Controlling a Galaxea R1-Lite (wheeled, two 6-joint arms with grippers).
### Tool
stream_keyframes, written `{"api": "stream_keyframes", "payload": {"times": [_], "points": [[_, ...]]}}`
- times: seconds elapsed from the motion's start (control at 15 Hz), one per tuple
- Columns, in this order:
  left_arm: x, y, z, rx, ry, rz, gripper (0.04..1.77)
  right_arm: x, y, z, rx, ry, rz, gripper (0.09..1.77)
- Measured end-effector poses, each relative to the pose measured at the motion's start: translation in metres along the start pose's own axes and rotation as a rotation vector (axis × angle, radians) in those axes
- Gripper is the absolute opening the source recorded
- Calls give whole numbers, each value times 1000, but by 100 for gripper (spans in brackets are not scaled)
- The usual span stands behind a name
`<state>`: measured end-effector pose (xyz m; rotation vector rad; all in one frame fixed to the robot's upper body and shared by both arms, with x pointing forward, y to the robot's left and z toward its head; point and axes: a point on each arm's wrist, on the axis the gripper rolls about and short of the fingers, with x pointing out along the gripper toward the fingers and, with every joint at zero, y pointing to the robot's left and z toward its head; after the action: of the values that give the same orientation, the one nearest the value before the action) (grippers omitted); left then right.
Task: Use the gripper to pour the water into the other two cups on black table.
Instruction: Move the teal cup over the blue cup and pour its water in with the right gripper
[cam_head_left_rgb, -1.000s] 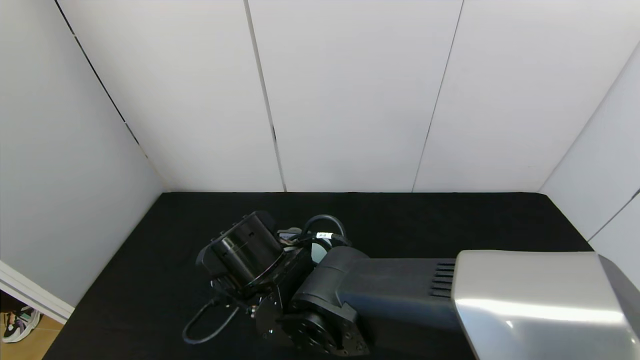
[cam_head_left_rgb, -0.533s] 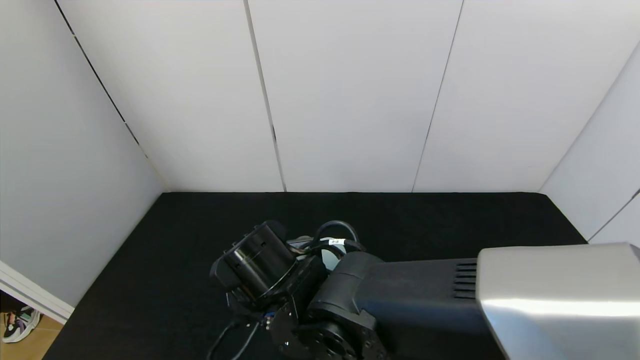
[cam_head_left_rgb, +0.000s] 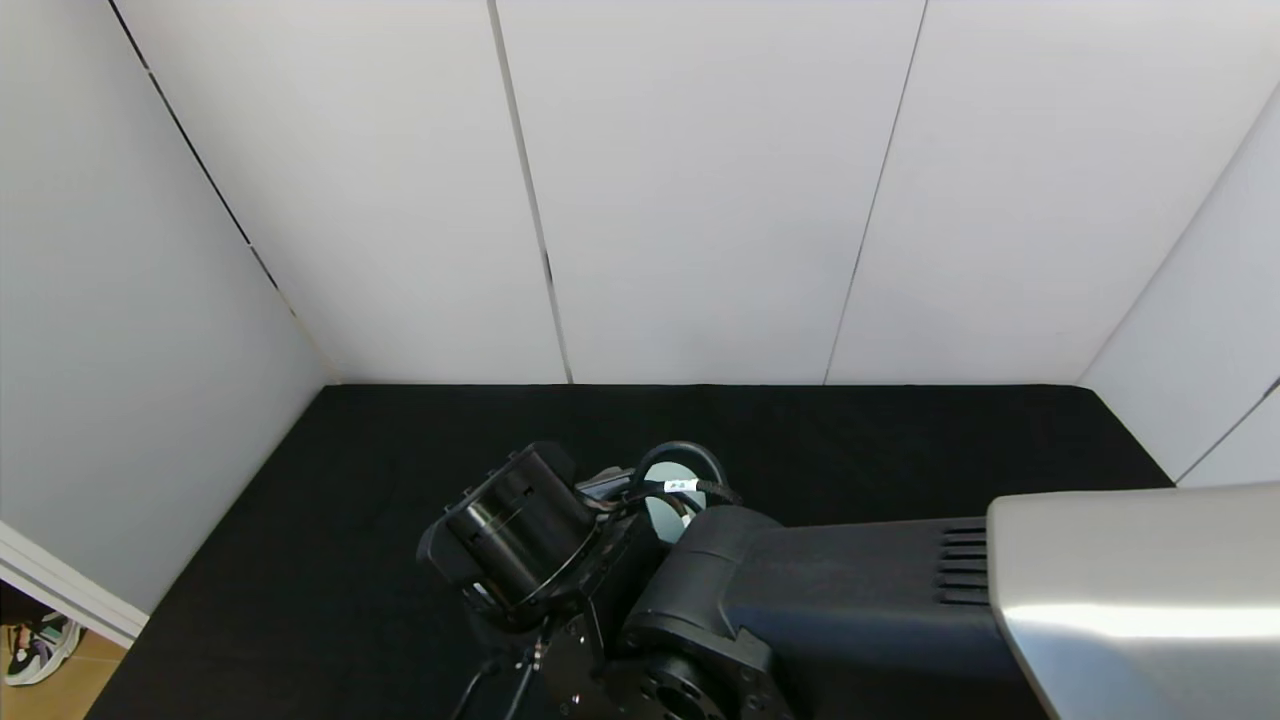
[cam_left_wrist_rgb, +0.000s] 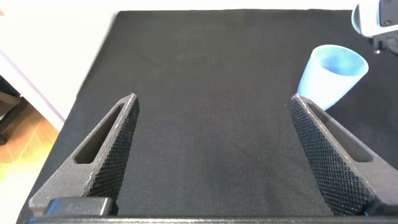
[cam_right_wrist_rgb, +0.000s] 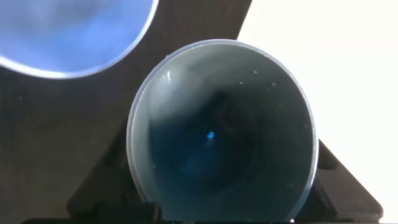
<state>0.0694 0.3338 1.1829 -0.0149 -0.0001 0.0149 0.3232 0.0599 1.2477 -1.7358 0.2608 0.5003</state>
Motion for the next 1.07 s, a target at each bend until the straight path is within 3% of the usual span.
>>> {"api": "stream_keyframes", "payload": {"times": [1.07], "points": [[0,0,0,0,0,0,172,-11,-5,5,-319,108,-61,123]]}}
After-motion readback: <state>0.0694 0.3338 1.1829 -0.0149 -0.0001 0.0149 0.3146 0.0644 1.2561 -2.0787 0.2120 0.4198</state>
